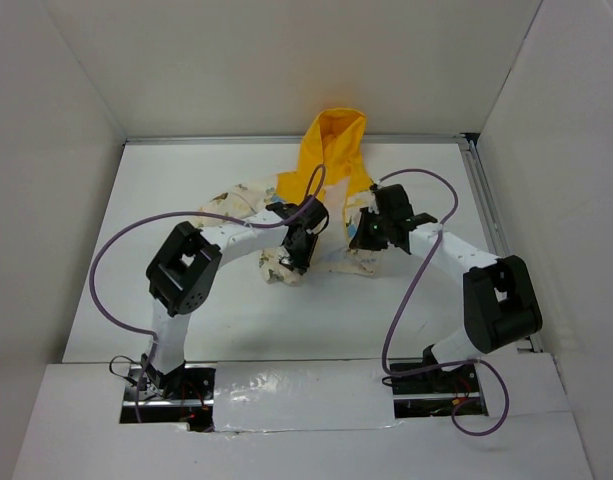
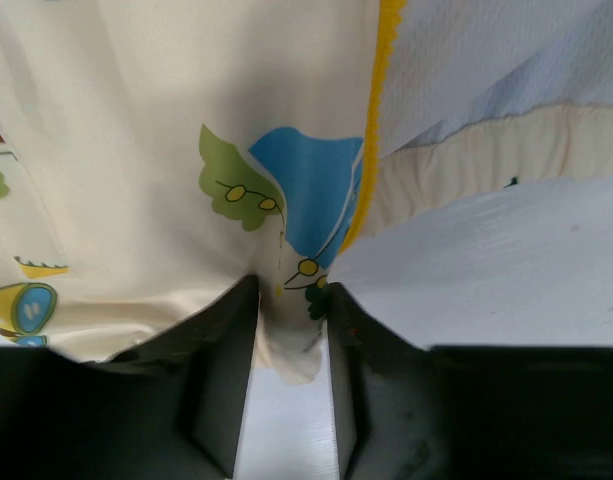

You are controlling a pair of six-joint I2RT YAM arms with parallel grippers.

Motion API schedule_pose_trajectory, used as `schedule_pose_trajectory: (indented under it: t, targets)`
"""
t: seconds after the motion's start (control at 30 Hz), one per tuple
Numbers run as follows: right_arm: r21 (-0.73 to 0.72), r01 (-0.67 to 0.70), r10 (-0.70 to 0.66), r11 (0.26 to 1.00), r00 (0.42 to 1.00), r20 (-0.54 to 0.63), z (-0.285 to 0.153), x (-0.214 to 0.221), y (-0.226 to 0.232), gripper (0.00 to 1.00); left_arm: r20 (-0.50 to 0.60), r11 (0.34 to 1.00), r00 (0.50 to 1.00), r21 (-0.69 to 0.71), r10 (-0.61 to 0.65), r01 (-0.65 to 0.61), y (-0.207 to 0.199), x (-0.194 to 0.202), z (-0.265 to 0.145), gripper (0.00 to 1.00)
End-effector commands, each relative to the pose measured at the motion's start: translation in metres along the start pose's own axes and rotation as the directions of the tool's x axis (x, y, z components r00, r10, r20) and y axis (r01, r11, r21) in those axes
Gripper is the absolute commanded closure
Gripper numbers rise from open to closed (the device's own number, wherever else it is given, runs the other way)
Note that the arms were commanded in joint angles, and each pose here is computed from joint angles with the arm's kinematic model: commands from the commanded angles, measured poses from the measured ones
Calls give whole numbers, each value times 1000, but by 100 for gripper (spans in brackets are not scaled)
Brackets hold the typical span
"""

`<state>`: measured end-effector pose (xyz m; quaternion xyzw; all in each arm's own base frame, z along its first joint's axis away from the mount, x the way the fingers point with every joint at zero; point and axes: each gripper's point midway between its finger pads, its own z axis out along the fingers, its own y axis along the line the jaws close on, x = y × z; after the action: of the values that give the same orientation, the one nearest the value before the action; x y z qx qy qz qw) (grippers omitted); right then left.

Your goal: Zip up the jacket

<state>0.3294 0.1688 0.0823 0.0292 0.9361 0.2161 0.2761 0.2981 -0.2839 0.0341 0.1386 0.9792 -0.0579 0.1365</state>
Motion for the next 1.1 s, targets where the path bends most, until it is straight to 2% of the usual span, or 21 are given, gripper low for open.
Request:
schedule_pose_trajectory:
  t: [0.0,0.03,0.07,0.13,0.17,0.27,0.43,0.47,0.53,0.57,0.63,0.67,0.73,0.77,0.8,0.93,1.07]
  targets:
    - [-51,17,-14,999,998,57,-5,-14,8,100,-20,1000,1000,14,18,-17,1,5,7,61]
    - [-57,15,-11,998,998,60,-6,-15,8,100,-18,999,1000,25,24,-23,0,5,6,68]
    - [-64,20,-16,998,998,57,-6,-13,9,100,-27,999,999,41,26,-24,-2,9,7,85]
    - [-115,46,-39,992,997,64,-7,-14,16,100,-6,997,999,74,32,-32,-7,6,2,97]
    - [-145,59,-51,988,997,59,-9,-10,20,100,-10,994,999,101,42,-41,-10,9,0,100]
    - [-292,121,-106,949,992,67,-17,-4,43,100,63,977,996,203,59,-70,-25,-1,-23,100]
    - [-407,155,-126,900,987,98,-29,0,62,100,175,927,985,368,4,-70,-32,-19,-61,100]
    - [-431,166,-131,887,985,108,-32,0,67,100,203,888,979,449,3,-96,-41,-20,-81,100]
    - [-515,191,-145,836,981,127,-45,3,82,100,267,847,963,517,-26,-120,-40,-26,-102,100]
    - [-550,204,-152,810,979,138,-53,4,89,100,249,819,968,561,-26,-122,-42,-14,-101,100]
    - [-574,199,-142,794,979,144,-59,5,96,100,314,758,947,633,-70,-154,-40,-22,-125,100]
    - [-584,196,-137,787,980,145,-61,8,96,100,279,716,956,685,-91,-132,-42,-13,-129,100]
    - [-621,198,-112,759,978,174,-68,5,105,100,319,694,936,708,-149,-131,-35,-23,-142,100]
    - [-639,187,-95,746,980,175,-70,11,106,100,285,675,941,732,-182,-90,-33,-19,-139,100]
    - [-670,186,-93,718,981,173,-75,16,113,100,298,657,932,748,-206,-94,-32,-24,-144,100]
    - [-693,209,-59,690,971,233,-77,18,124,100,300,519,924,843,-237,-141,-41,-28,-164,100]
    - [-730,293,-83,617,947,311,-91,22,137,100,277,487,919,866,-281,-112,-44,-35,-168,100]
